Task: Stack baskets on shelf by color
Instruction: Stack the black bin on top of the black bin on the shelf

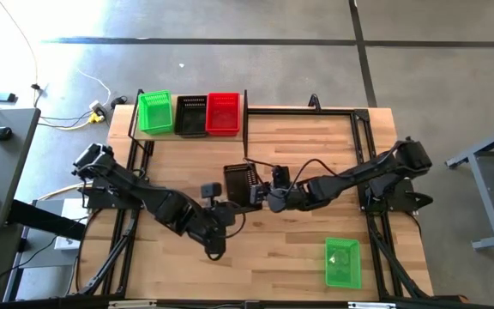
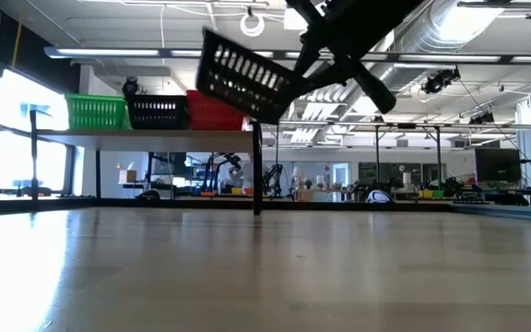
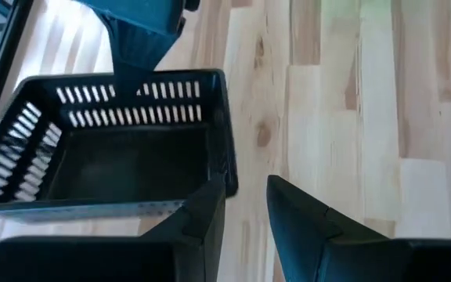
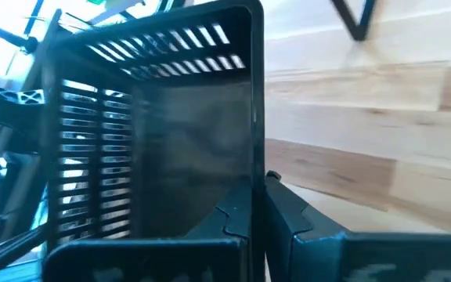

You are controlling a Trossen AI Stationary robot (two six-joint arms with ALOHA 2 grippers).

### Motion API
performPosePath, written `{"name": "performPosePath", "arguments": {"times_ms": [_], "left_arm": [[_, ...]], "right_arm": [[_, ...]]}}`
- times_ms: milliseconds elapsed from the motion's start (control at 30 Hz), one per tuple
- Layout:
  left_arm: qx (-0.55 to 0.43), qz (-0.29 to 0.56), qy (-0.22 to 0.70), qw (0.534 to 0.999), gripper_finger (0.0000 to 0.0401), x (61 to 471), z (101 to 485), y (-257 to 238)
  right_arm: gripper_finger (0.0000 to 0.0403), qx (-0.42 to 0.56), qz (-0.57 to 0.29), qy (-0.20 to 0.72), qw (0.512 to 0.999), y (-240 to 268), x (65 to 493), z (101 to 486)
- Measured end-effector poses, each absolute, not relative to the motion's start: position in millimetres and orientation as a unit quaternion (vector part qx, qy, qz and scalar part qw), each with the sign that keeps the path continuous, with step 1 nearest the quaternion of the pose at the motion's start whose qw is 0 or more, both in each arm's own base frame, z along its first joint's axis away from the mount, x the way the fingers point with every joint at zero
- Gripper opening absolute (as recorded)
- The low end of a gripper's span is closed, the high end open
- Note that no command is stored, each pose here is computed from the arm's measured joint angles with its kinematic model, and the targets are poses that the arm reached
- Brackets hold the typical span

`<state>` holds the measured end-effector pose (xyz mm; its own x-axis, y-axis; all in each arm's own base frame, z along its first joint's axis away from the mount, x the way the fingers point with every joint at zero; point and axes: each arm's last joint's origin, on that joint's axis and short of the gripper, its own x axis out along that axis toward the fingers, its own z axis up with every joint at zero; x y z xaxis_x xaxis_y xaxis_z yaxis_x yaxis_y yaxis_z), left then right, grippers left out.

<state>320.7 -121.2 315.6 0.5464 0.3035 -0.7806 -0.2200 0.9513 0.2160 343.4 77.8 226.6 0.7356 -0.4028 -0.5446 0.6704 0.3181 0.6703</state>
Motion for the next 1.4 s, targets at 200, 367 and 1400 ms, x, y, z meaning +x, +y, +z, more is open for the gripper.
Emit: {"name": "performPosePath", "arguments": {"times_ms": [200, 367, 1400], "left_arm": [[0.060, 0.148, 0.457, 0.875, 0.0087, 325, 309, -123], [0.062, 0.154, 0.452, 0.876, 0.0087, 327, 310, -120], [0.124, 0.186, 0.506, 0.833, 0.0080, 323, 306, -93]], "right_arm": [[0.0000, 0.482, -0.331, 0.133, 0.800, 78, 346, 226], [0.0000, 0.484, -0.330, 0.127, 0.800, 78, 347, 226], [0.0000, 0.429, -0.300, 0.124, 0.843, 90, 361, 296]]}}
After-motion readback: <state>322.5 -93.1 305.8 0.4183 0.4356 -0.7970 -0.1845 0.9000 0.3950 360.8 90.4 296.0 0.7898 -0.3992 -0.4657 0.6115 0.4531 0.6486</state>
